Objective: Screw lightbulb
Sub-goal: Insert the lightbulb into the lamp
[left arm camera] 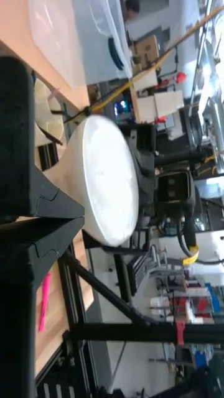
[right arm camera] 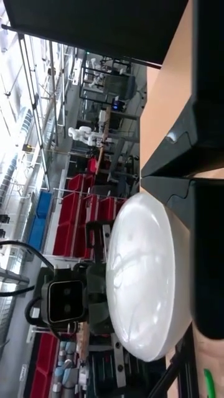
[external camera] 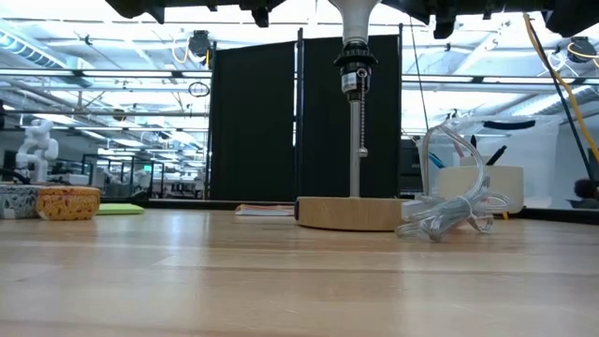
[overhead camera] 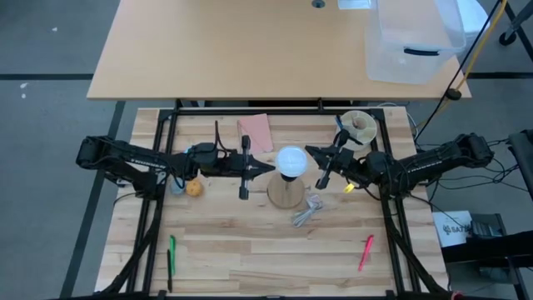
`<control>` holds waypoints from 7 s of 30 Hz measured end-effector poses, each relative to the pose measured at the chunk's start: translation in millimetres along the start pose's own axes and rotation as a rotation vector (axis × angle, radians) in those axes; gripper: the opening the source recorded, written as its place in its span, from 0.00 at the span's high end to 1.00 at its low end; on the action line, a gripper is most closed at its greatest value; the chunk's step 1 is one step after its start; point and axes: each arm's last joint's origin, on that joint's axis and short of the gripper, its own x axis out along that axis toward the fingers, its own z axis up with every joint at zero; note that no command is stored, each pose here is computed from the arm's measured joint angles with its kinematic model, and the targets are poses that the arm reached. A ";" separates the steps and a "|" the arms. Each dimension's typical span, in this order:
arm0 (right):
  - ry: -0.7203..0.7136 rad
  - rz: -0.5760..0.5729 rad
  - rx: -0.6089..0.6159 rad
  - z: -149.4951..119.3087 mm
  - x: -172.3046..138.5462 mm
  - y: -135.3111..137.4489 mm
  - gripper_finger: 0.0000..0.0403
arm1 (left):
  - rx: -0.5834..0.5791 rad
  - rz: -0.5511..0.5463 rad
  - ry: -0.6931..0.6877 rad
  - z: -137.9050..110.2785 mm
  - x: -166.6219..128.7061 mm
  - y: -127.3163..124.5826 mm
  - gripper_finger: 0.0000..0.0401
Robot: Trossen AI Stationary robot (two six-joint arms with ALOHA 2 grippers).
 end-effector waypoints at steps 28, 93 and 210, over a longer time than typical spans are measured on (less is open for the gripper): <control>0.003 0.035 -0.001 -0.2 -1.5 3.6 1.00 | -0.001 0.017 -0.016 0.6 -0.5 7.0 1.00; 0.071 0.102 0.003 -1.9 -16.4 26.8 1.00 | -0.058 0.098 0.024 -22.2 7.3 33.5 1.00; 0.214 0.007 -0.096 13.7 -2.1 44.8 1.00 | -0.024 0.088 0.086 -13.2 8.7 29.2 1.00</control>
